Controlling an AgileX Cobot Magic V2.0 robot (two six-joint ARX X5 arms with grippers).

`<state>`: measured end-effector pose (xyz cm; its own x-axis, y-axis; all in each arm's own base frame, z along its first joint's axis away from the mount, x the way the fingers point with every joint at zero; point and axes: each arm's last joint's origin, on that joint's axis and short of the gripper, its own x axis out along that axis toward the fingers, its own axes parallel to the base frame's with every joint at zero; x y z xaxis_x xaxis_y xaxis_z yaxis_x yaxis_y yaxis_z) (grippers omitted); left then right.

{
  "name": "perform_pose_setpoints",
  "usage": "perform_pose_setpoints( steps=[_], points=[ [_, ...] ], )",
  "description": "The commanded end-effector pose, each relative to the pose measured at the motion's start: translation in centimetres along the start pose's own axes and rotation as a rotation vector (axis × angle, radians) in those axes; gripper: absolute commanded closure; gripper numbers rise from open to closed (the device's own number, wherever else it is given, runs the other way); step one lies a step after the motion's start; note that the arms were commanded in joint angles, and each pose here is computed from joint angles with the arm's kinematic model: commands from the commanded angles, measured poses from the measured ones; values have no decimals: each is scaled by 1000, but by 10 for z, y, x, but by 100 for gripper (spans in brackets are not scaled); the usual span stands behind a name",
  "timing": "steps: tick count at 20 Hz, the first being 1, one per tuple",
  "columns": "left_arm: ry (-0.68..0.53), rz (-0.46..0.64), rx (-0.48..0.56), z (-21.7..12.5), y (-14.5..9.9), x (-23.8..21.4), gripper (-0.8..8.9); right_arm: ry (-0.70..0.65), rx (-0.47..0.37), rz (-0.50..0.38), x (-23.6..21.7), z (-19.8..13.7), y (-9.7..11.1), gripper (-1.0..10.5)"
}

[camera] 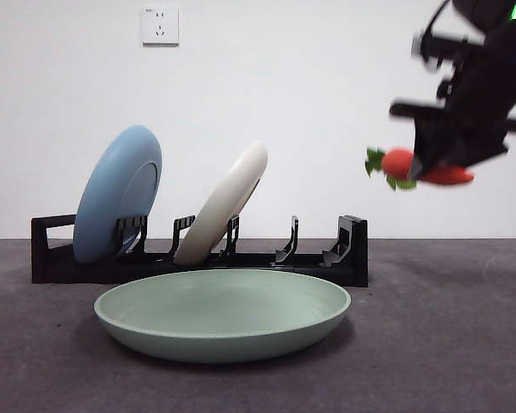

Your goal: Take the green plate from the plate rack,put the plate on the table,take the carrot from the table,put the carrot in the plate

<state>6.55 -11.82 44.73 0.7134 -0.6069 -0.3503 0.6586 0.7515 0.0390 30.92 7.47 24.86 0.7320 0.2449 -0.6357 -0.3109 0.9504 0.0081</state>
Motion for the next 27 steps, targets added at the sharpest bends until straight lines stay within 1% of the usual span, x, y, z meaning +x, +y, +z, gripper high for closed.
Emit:
perform_pose_setpoints(
  steps=[1, 3, 4, 7, 9, 13, 17, 20, 23, 24, 25, 26, 27],
  points=[
    [2, 10, -1, -1, 0, 0, 468, 4, -25, 64, -36, 3, 24, 959],
    [10, 29, 3, -2, 1, 0, 468, 23, -95, 152, -63, -1, 55, 959],
    [13, 28, 5, -2, 1, 0, 468, 38, -123, 202, -68, -4, 72, 959],
    [25, 30, 10, -3, 1, 0, 468, 76, -190, 307, -68, -13, 111, 959],
    [34, 31, 13, -4, 1, 0, 468, 127, -220, 354, -54, -22, 134, 959],
    [45, 33, 17, -5, 1, 0, 468, 246, -278, 384, -10, -46, 165, 959],
    [49, 33, 19, -6, 1, 0, 468, 339, -322, 394, 30, -74, 187, 959],
    [54, 34, 21, -6, 1, 0, 467, 376, -347, 401, 47, -90, 199, 959],
    [70, 36, 28, -8, 2, 0, 468, 396, -356, 403, 52, -97, 203, 953],
    [75, 37, 30, -8, 2, 0, 468, 395, -359, 405, 51, -98, 204, 917],
    [77, 37, 31, -9, 2, 0, 468, 391, -355, 403, 50, -97, 204, 807],
    [77, 37, 31, -9, 2, 0, 468, 386, -348, 401, 49, -95, 204, 669],
    [77, 37, 31, -9, 2, 0, 468, 373, -346, 401, 45, -92, 203, 499]
  ],
)
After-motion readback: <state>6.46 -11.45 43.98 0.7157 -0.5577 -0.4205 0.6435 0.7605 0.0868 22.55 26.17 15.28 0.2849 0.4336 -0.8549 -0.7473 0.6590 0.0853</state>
